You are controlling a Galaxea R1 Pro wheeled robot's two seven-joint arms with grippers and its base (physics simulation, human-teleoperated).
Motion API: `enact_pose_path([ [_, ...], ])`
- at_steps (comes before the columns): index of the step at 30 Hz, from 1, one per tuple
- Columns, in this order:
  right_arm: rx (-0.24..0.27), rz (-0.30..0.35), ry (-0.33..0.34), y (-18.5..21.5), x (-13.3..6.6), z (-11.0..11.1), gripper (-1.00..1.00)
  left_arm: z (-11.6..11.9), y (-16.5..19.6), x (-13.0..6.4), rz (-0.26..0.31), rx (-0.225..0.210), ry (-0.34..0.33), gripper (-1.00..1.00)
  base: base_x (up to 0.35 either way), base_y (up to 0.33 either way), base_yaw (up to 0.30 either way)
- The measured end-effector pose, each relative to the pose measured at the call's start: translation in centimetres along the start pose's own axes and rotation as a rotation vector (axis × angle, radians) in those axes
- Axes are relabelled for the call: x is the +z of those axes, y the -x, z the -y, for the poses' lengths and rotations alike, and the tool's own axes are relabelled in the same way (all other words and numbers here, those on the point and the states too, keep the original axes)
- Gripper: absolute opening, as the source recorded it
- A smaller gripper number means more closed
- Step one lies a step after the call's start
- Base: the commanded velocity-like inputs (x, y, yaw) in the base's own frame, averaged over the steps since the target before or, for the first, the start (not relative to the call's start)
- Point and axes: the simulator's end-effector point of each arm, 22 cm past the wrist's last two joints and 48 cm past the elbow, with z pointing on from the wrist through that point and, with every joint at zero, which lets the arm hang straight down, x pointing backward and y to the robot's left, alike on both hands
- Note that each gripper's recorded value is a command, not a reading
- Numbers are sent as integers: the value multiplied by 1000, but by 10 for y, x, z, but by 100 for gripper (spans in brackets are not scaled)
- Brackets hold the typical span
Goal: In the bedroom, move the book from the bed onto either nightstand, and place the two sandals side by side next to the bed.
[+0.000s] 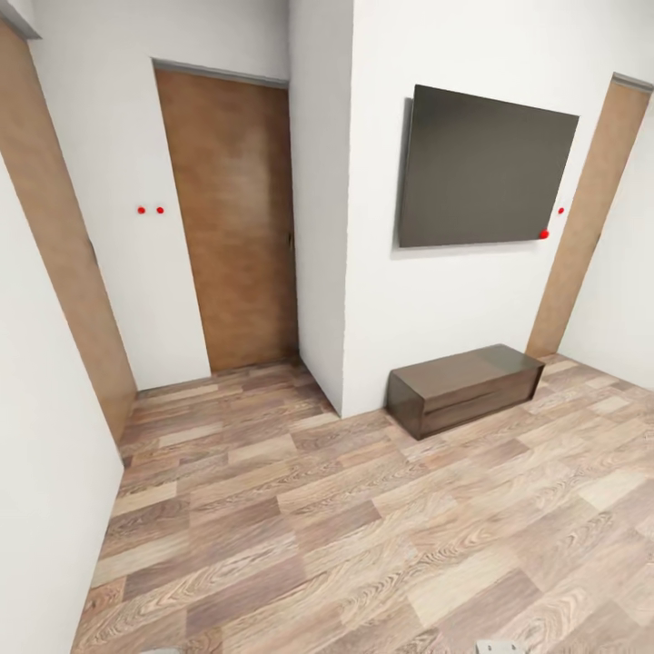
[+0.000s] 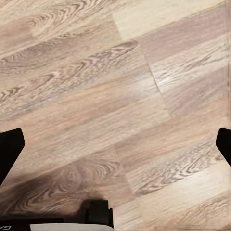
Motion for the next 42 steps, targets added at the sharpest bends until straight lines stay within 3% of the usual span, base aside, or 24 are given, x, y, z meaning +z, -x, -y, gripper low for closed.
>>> enact_pose_path([
  [12,-1,-6,-5,-3,0,5,100,-1,-10,0,-45,-3,-1,100,0,0,-279],
  [42,0,-8,-6,-4,0,6,100,-1,-13,-1,-63,-1,-2,100,0,0,-279],
])
